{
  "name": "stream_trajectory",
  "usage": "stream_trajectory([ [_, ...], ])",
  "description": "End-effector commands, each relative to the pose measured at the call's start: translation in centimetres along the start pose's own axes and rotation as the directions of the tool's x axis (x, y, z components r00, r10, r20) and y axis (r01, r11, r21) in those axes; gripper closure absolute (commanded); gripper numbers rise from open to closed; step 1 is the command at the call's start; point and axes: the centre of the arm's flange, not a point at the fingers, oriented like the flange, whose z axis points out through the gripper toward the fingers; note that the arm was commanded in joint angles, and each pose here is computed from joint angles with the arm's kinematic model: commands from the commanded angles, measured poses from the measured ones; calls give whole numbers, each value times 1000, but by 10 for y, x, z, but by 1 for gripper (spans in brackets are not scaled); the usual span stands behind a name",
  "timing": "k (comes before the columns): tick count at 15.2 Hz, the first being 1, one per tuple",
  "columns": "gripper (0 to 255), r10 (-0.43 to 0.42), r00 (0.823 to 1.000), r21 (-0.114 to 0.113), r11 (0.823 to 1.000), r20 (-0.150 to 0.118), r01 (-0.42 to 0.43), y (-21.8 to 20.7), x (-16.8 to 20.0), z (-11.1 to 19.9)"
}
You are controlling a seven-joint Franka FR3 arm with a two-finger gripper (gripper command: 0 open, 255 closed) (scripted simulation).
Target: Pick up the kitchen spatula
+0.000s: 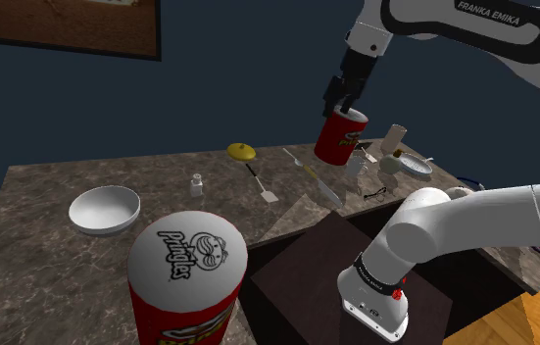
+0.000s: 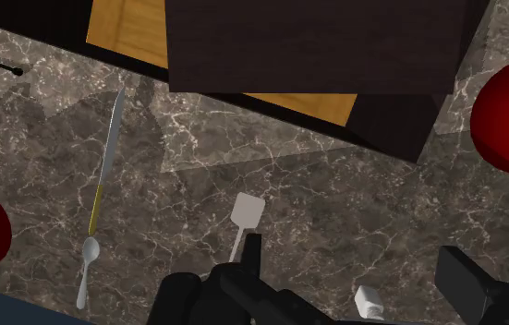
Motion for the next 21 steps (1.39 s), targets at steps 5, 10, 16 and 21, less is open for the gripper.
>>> stream_trajectory([
  [5,0,27,1000,-1,1000,-4,-27,8,26,45],
  [10,0,61,998,-3,998,-10,-61,18,59,101],
  [16,0,101,995,-4,995,-16,-101,33,98,167],
  [21,0,135,991,-5,991,-22,-135,46,130,223],
])
